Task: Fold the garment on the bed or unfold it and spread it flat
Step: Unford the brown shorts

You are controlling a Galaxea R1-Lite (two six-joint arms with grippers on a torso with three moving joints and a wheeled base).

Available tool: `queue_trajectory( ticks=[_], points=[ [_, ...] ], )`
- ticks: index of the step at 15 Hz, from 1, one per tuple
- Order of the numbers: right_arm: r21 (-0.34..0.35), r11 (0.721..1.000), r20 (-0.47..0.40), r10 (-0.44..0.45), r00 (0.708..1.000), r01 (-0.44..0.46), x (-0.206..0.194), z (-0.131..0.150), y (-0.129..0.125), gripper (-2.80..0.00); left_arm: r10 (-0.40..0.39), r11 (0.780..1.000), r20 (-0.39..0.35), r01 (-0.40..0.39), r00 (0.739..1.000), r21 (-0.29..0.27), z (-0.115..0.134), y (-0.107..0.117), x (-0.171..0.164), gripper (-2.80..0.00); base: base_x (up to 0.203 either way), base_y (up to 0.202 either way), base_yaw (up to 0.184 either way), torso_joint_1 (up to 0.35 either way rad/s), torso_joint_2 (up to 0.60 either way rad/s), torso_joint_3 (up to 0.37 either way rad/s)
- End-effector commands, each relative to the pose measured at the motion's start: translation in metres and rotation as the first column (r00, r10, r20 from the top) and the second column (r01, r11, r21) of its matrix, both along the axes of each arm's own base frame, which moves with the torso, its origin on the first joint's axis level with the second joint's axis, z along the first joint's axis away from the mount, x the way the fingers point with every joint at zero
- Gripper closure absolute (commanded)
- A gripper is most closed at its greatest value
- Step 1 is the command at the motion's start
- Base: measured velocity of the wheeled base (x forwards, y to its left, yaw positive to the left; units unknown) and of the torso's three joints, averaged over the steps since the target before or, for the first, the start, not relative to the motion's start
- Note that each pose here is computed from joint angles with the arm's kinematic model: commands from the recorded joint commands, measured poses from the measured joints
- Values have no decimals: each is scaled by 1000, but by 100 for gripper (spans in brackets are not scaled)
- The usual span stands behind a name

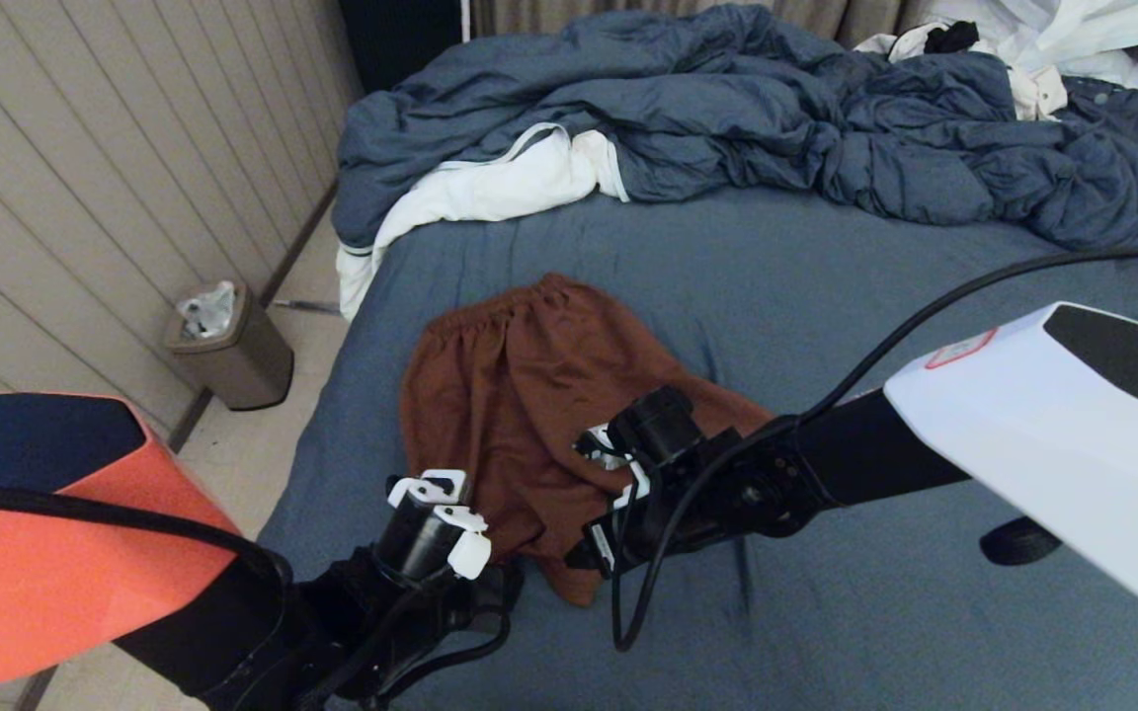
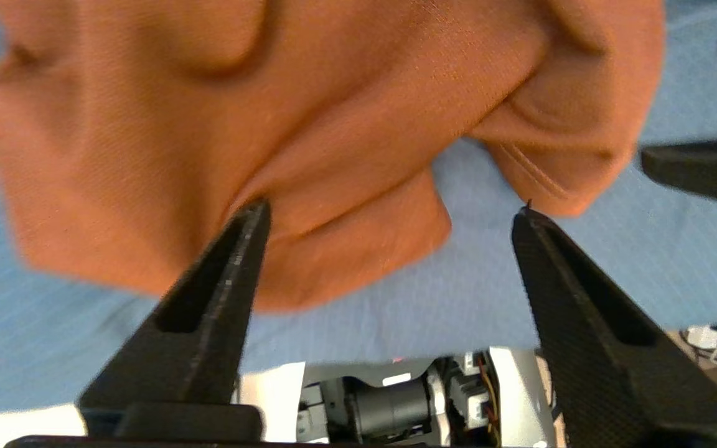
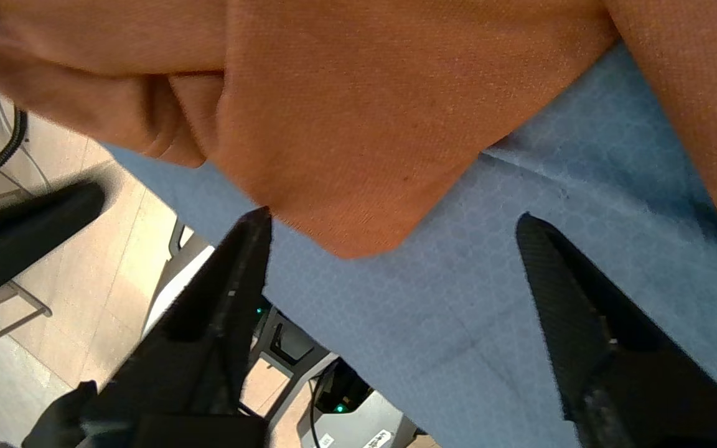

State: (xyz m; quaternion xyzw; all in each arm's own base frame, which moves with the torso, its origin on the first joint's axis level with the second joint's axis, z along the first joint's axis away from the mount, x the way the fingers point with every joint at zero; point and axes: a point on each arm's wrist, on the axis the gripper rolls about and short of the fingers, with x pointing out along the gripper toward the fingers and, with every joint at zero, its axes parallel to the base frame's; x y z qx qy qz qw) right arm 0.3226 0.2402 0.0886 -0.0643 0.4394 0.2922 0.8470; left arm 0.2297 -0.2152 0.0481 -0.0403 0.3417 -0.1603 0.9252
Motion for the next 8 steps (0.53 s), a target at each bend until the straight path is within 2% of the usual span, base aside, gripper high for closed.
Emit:
queue_trajectory(
  ticks=[1, 5, 8],
  points=[
    [-5, 1000, -13, -1, 1000, 1, 3, -8, 3, -280, -16, 1000, 17, 17, 1000, -7, 10, 5, -13, -280, 0, 0, 0, 0, 0, 0],
    [-3, 1000, -29, -12, 1000, 12, 7, -16, 8, -280, -33, 998, -54, 36, 998, 48, -17, 3, -19, -280, 0, 0, 0, 0, 0, 0],
    [15, 999, -34, -34, 999, 34, 10, -20, 11, -280, -29, 998, -43, 31, 999, 49, -32, -5, -12, -280, 0, 0, 0, 0, 0, 0]
  ],
)
